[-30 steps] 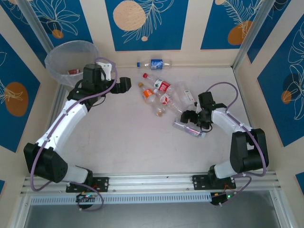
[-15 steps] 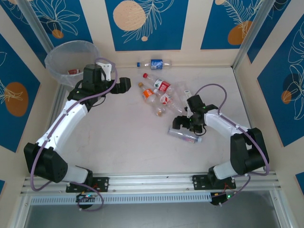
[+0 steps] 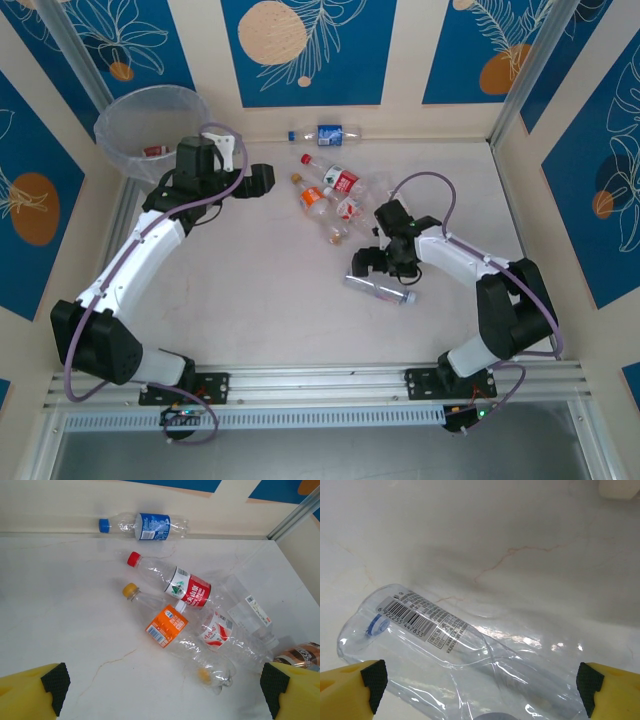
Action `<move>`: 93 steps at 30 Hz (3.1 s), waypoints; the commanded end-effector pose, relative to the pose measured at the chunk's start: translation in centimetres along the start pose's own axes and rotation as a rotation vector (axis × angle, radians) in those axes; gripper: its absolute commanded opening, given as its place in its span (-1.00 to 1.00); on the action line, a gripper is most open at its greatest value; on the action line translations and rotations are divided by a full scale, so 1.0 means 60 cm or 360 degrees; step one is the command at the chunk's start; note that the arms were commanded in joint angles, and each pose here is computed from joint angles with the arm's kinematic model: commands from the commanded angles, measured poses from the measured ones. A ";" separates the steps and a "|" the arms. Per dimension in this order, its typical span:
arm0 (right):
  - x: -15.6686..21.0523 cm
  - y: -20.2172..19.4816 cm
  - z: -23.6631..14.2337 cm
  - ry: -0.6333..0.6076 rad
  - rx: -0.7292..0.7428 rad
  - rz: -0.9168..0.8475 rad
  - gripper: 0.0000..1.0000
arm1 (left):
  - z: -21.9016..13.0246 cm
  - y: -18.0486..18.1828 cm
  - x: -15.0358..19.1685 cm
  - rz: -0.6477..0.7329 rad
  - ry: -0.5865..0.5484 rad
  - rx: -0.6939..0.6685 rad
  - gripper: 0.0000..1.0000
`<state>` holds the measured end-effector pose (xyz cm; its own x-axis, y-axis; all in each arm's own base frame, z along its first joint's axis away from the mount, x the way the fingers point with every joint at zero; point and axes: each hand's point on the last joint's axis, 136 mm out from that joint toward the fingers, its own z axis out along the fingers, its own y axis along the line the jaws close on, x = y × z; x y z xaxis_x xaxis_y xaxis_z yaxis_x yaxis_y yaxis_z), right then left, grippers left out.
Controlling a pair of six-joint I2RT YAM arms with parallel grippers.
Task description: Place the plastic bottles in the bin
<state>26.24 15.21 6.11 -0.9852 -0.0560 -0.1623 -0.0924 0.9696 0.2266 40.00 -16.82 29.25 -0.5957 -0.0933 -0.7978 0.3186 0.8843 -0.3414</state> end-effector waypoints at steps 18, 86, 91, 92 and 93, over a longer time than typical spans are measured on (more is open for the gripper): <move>0.053 0.073 0.000 0.0232 -0.0069 -0.1152 0.99 | 0.003 0.021 0.030 0.0059 0.0049 -0.0101 0.98; -0.013 0.065 -0.047 -0.0388 -0.0022 -0.1336 -0.23 | 0.000 -0.025 0.060 -0.0156 0.0094 0.0185 0.98; -0.062 0.119 -0.073 -0.0647 -0.0206 -0.1128 -0.25 | 0.034 -0.064 0.091 -0.0427 0.0168 0.0396 0.98; -0.072 0.129 -0.076 -0.0694 -0.0233 -0.1088 -0.24 | 0.042 -0.071 0.101 -0.0452 0.0209 0.0409 0.98; -0.082 0.140 -0.082 -0.0742 -0.0267 -0.1052 -0.24 | 0.048 -0.078 0.111 -0.0467 0.0249 0.0407 0.98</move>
<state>28.01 19.54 10.90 -0.5650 -0.6111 -0.5543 -0.7243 0.6891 -0.0214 37.42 -19.86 24.60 -0.7270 -0.2101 -0.6538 0.2857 0.7732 -0.5661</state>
